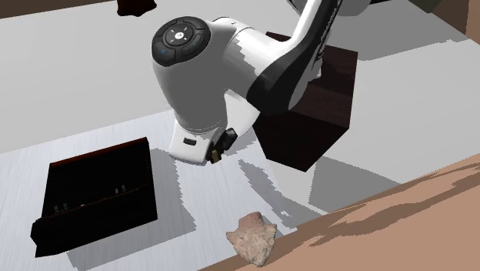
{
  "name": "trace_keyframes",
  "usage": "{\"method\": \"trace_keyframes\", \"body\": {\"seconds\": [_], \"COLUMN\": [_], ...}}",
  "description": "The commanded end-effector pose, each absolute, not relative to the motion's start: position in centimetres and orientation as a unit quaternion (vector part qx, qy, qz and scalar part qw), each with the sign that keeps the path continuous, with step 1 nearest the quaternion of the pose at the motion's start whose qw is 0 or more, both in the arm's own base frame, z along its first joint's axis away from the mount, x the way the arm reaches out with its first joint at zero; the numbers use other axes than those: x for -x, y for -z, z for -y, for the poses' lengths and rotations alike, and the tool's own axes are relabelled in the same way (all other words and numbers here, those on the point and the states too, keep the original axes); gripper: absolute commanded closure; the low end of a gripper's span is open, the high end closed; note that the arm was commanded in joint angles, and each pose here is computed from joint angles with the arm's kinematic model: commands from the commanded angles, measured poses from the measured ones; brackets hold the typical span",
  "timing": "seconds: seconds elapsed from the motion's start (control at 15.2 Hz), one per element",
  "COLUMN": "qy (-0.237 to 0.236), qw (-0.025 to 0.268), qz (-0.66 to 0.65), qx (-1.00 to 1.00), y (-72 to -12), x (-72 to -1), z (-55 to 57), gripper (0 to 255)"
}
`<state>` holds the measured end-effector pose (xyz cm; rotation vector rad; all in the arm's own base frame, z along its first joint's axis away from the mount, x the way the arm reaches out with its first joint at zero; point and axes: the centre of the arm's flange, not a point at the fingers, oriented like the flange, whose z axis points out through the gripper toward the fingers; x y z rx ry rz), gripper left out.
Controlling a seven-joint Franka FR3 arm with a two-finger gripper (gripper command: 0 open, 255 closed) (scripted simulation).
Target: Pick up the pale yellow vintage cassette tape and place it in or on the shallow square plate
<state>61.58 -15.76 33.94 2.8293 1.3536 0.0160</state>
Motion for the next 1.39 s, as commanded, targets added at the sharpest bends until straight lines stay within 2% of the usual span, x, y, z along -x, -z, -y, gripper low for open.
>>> {"method": "trace_keyframes", "body": {"seconds": [0.0, 0.79, 1.32], "qy": [-0.005, -0.005, -0.005], "qw": [0.002, 0.002, 0.002], "qz": [-0.432, -0.432, -0.432], "qx": [-0.902, -0.902, -0.902], "y": [-34.1, -34.4, -30.1], "x": [-59.2, -44.2, -44.2], "z": [16.3, 20.6, 20.6], "gripper": [255, 255, 255]}}
